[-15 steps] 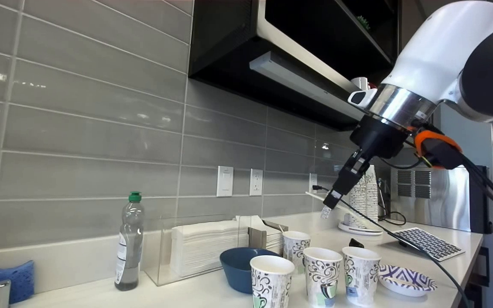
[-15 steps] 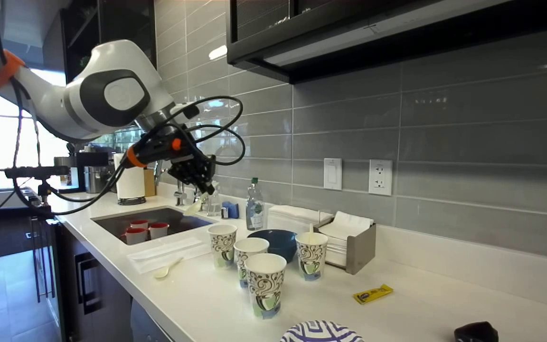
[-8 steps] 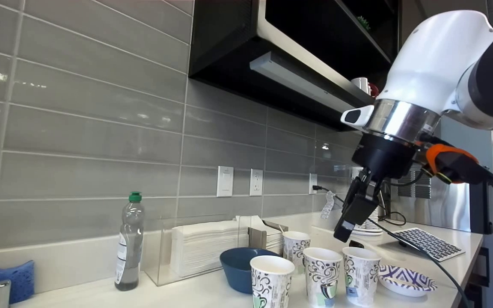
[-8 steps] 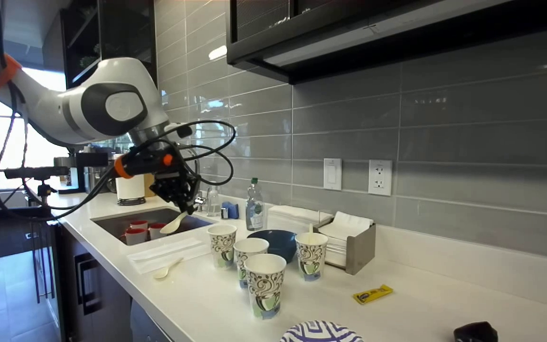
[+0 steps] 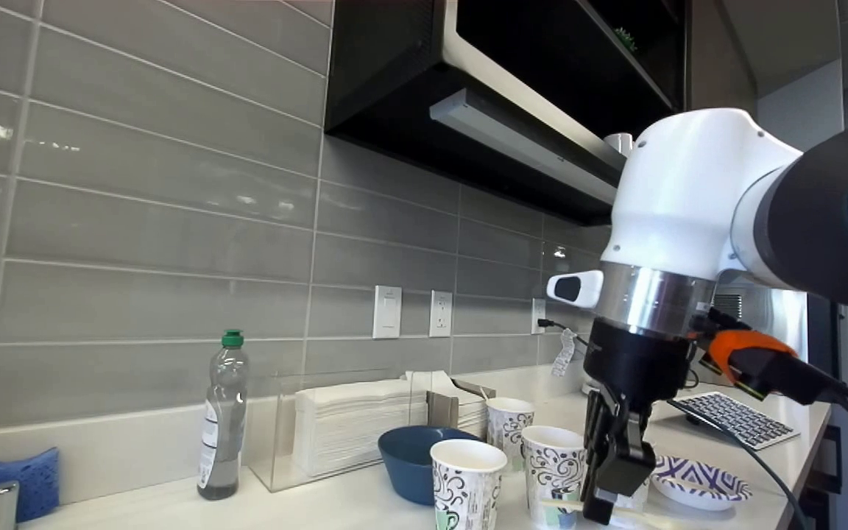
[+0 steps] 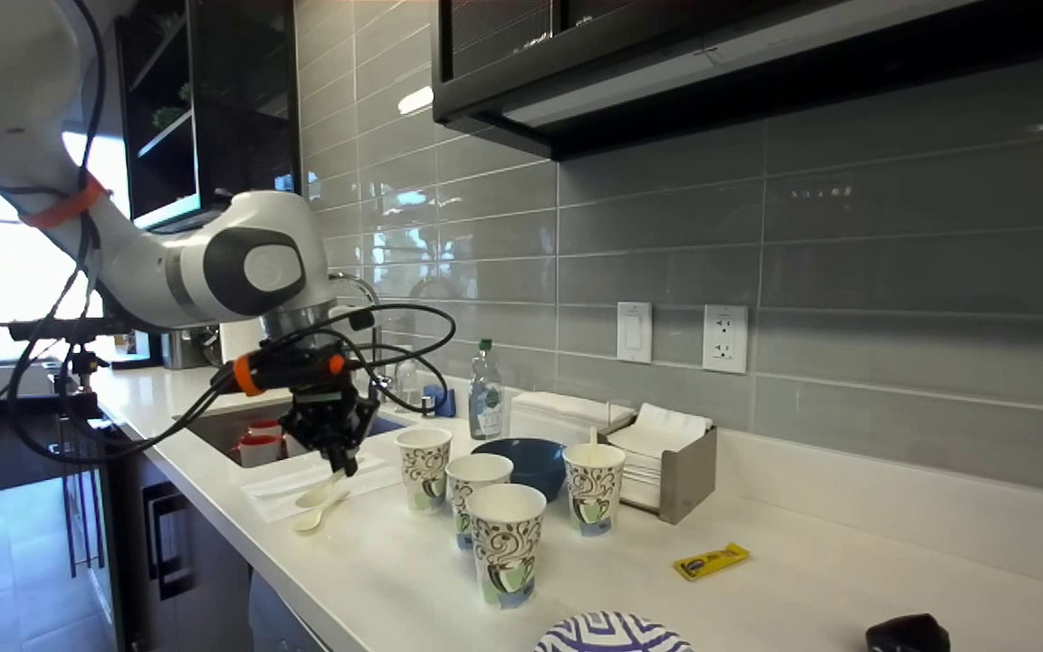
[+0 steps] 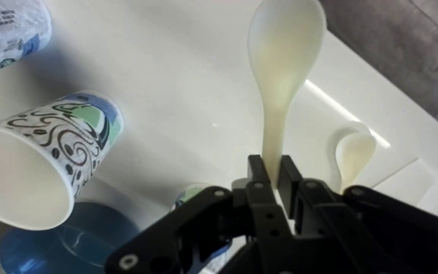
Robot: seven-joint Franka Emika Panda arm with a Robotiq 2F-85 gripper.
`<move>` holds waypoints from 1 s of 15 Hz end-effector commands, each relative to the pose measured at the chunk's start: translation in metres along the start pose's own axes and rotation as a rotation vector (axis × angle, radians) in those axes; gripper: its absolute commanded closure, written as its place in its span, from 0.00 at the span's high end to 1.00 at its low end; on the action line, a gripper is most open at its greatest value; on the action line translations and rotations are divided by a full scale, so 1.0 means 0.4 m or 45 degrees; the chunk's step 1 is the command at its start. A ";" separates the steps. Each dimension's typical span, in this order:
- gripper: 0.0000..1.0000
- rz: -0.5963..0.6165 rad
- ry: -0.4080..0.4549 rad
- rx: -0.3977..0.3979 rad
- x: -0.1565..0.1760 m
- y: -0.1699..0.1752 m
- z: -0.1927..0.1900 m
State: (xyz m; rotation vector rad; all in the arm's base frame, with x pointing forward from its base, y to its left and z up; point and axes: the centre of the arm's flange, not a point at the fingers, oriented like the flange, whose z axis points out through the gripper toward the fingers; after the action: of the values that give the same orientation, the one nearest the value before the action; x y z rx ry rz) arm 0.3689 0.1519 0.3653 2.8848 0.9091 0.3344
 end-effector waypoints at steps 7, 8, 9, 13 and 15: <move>0.03 -0.138 -0.096 0.007 0.094 -0.007 0.135; 0.03 -0.137 -0.082 0.017 0.101 -0.005 0.144; 0.03 -0.132 -0.072 0.025 0.107 -0.006 0.156; 0.03 -0.123 -0.030 0.053 0.127 -0.014 0.189; 0.13 -0.113 -0.045 0.049 0.102 -0.021 0.171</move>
State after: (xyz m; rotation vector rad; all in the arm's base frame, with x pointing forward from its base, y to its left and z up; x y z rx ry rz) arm 0.4131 0.1805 0.3046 2.8633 1.0451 0.2601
